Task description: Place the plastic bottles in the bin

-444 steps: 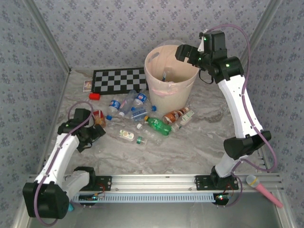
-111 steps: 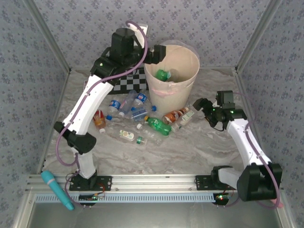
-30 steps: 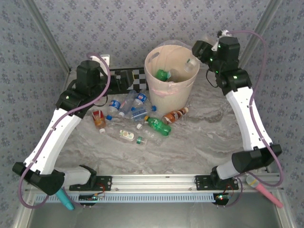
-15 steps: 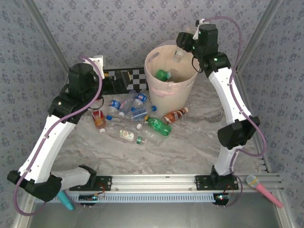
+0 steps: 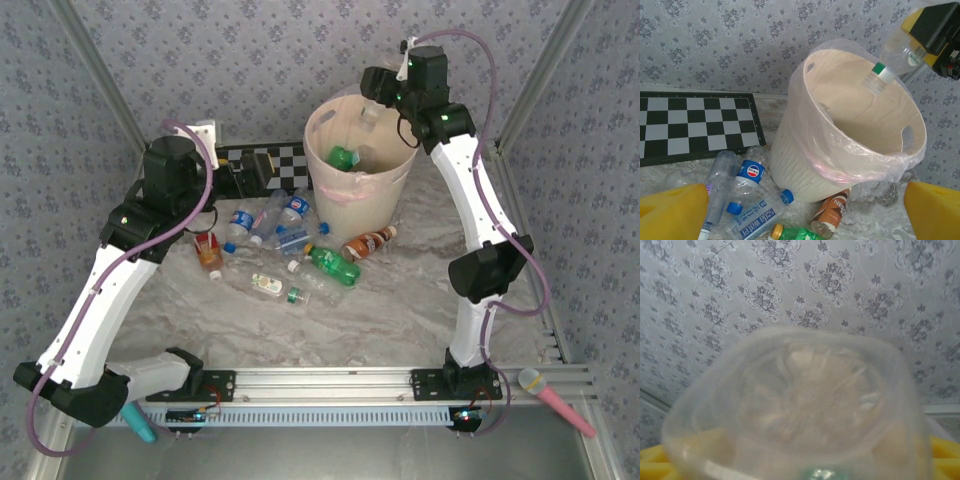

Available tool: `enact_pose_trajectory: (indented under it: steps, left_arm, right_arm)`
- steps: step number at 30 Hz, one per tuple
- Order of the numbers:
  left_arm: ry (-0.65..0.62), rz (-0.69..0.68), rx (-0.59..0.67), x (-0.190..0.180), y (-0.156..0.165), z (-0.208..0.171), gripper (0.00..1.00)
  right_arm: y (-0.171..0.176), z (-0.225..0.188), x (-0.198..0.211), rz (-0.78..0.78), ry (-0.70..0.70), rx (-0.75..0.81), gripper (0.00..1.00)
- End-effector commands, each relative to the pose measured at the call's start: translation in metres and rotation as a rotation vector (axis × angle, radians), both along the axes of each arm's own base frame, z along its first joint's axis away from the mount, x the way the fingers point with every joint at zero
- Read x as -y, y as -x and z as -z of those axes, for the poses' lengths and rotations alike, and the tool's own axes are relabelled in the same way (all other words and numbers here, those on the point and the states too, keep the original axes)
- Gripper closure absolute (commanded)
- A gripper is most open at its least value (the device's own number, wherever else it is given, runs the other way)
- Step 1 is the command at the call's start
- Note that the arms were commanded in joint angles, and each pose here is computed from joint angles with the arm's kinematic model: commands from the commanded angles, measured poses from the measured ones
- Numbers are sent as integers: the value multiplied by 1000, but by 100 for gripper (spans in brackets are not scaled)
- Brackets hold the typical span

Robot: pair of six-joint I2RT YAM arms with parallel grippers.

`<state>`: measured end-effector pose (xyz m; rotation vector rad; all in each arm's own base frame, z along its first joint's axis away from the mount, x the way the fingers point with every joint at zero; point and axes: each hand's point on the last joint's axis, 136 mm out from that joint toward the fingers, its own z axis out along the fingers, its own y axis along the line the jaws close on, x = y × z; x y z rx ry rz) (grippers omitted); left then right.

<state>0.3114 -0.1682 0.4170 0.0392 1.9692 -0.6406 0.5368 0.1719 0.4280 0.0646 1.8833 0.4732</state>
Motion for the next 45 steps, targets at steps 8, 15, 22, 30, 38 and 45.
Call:
enact_pose_trajectory:
  steps: [8,15,22,30,38,45]
  left_arm:
    - [0,-31,8,-7,-1,-2,0]
    - [-12,-76,-37,-13,-7,16,0]
    - [5,-206,-149,-50,-21,55,0]
    - [27,-344,-386,-104,-28,135,0]
    - [14,-403,-603,-138,-16,211,9]
    - [-20,-410,-735,-150,-6,265,13]
  right_arm:
    - [23,-30,-5,-35,35,54,0]
    - [39,-40,1,-31,30,78,0]
    - [61,-43,-2,-62,36,78,0]
    - [94,-45,1,-78,46,79,0]
    - [121,-45,1,-92,45,85,0]
    - [132,-38,-2,-102,61,70,0]
